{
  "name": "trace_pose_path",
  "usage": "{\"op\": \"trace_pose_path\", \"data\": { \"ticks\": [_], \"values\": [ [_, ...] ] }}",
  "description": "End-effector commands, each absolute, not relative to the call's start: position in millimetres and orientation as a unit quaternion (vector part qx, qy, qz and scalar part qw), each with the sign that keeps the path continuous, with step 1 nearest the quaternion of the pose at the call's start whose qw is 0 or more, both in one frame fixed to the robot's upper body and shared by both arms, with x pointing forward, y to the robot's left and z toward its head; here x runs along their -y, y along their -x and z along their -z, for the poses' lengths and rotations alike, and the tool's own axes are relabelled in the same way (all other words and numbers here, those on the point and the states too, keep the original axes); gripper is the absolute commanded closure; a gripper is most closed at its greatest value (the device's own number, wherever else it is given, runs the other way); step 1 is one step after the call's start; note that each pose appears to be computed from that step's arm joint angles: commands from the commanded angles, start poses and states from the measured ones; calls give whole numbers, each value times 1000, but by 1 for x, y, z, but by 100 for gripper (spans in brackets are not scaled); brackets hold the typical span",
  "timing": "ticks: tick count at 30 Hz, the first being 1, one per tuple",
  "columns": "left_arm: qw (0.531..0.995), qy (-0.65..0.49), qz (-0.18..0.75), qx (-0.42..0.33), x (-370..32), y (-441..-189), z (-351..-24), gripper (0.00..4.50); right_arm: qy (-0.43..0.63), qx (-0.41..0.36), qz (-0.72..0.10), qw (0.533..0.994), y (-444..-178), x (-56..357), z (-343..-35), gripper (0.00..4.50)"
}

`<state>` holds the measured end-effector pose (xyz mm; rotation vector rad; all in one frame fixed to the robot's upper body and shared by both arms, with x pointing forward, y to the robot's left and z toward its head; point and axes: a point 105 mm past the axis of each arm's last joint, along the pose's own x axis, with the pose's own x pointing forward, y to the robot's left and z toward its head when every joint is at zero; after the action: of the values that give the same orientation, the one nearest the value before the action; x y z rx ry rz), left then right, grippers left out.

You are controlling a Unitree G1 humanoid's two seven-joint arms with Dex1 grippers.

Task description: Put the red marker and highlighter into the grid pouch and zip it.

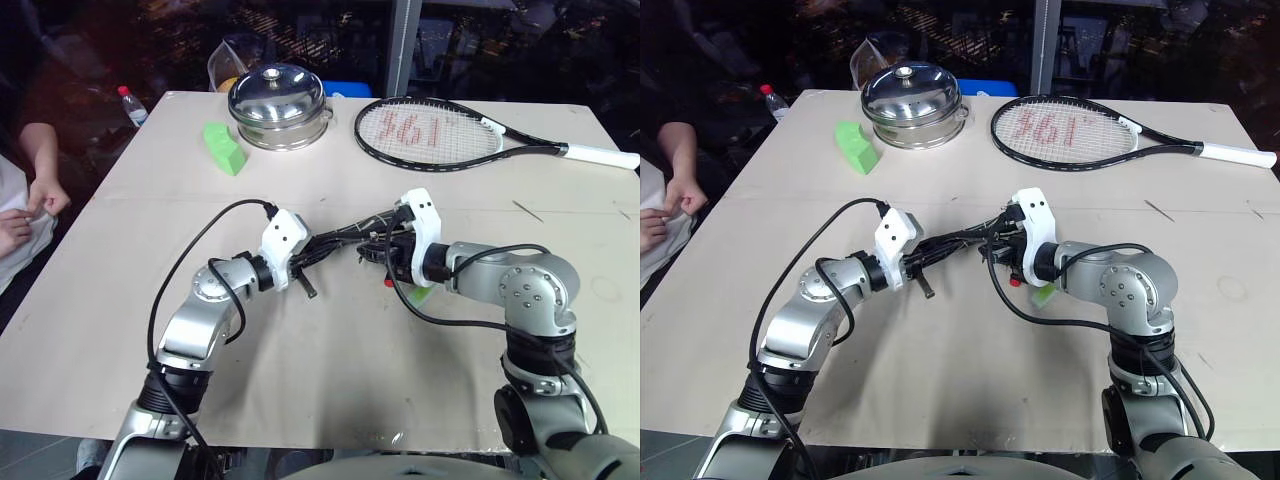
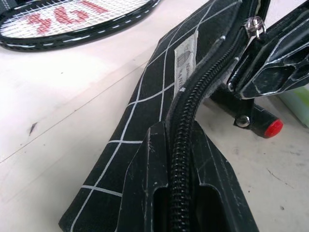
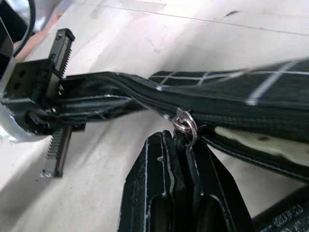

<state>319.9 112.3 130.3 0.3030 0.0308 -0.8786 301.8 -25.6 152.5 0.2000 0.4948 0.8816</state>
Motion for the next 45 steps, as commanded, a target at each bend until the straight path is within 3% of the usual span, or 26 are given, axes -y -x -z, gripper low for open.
{"op": "trace_pose_path", "data": {
  "ticks": [1,18,19,21,24,25,27,31,36,45],
  "values": [
    [889,-156,430,14,-99,-320,-141,450,-89,-219,-436,868,-301,18,-163,447],
    [890,-134,432,49,-55,-327,-156,450,-58,-206,-432,876,-309,9,-154,447],
    [891,-131,432,48,-58,-327,-157,450,-51,-198,-433,878,-308,14,-155,384],
    [892,-129,431,47,-64,-327,-157,450,-35,-181,-439,879,-305,23,-159,335],
    [888,-140,435,42,-79,-326,-155,450,5,-143,-450,882,-294,49,-174,205],
    [886,-146,438,40,-83,-324,-154,450,24,-127,-450,884,-290,59,-182,205],
    [884,-154,439,39,-89,-323,-153,450,41,-109,-457,882,-281,70,-195,257],
    [883,-157,441,37,-93,-321,-151,450,36,-82,-460,883,-273,72,-213,437],
    [880,-154,448,40,-90,-318,-151,450,27,-92,-417,904,-287,75,-213,445],
    [870,-159,463,47,-80,-311,-152,450,72,-135,-342,927,-327,69,-180,445]
  ]
}}
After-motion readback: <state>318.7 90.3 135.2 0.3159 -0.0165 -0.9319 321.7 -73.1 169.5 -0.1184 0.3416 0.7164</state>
